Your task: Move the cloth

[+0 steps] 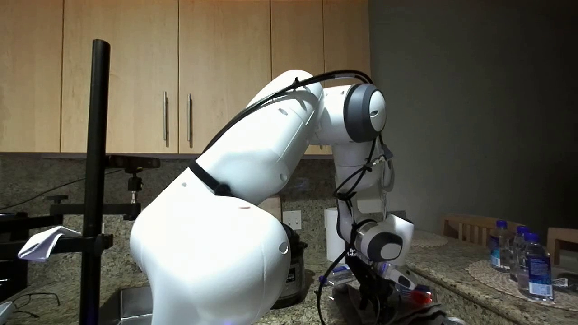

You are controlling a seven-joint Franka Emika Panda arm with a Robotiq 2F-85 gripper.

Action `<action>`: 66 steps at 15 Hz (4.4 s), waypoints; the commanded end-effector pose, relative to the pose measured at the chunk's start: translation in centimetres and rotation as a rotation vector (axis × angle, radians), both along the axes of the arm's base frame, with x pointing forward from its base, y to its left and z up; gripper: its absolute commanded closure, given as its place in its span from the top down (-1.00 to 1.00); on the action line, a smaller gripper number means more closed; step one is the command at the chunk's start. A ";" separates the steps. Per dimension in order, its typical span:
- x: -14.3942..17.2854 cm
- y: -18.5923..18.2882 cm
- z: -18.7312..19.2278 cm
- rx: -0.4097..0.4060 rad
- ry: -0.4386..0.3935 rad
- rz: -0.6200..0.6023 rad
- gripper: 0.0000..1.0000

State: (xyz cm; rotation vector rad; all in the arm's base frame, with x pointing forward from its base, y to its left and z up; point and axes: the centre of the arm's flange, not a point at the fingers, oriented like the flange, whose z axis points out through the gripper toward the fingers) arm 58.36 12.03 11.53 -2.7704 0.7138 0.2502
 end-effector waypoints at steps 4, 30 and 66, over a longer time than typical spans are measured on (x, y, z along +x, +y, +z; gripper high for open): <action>1.2 0.3 -2.3 0.034 -0.021 0.016 1.00; 4.4 3.3 2.9 0.091 -0.154 0.139 -0.85; 6.3 -7.1 18.6 -0.019 -0.155 0.139 -0.83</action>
